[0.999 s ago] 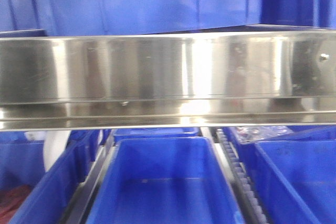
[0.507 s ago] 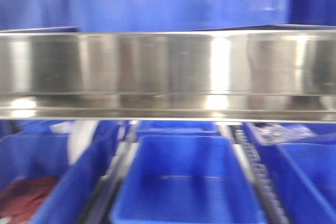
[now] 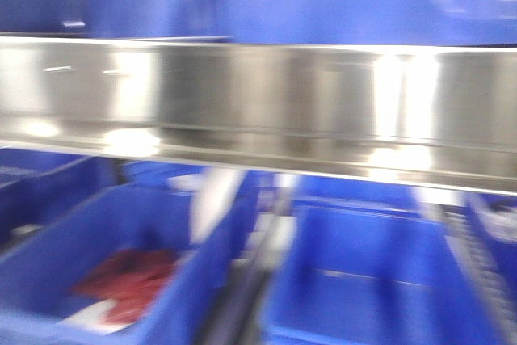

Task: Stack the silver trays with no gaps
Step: 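Drive the base away from the shelf holding the tray in both grippers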

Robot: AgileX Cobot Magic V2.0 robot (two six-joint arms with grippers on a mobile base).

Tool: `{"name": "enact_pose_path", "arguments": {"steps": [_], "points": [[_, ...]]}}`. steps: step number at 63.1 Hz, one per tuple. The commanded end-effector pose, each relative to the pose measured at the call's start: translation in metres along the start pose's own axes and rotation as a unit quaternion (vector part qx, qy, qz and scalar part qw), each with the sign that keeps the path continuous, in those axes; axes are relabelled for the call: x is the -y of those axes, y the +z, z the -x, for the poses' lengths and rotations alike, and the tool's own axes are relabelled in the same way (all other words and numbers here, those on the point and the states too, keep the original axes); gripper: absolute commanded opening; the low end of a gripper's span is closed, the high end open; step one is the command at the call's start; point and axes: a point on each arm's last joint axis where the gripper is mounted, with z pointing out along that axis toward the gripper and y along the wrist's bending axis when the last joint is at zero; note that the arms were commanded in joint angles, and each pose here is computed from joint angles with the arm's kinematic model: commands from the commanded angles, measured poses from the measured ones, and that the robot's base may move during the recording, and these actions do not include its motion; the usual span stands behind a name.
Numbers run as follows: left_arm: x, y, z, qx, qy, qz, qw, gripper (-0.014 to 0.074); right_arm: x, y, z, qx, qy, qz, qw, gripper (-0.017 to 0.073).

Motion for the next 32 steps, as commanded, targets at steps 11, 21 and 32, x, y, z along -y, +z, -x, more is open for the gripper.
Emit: {"name": "enact_pose_path", "arguments": {"steps": [11, 21, 32], "points": [[-0.0046, -0.0195, 0.0003, 0.022, 0.013, 0.000, 1.000, -0.0048, 0.0046, -0.0248, 0.0083, 0.066, -0.015, 0.007, 0.998, 0.0061], [-0.0046, -0.0195, 0.0003, 0.022, 0.013, 0.000, 1.000, -0.0048, 0.0046, -0.0248, 0.0083, 0.066, -0.015, 0.007, 0.998, 0.0061], [-0.0046, -0.0195, 0.0003, 0.022, 0.013, 0.000, 1.000, -0.0048, 0.0046, -0.0248, 0.0083, 0.066, -0.015, 0.007, 0.998, 0.0061]]}}
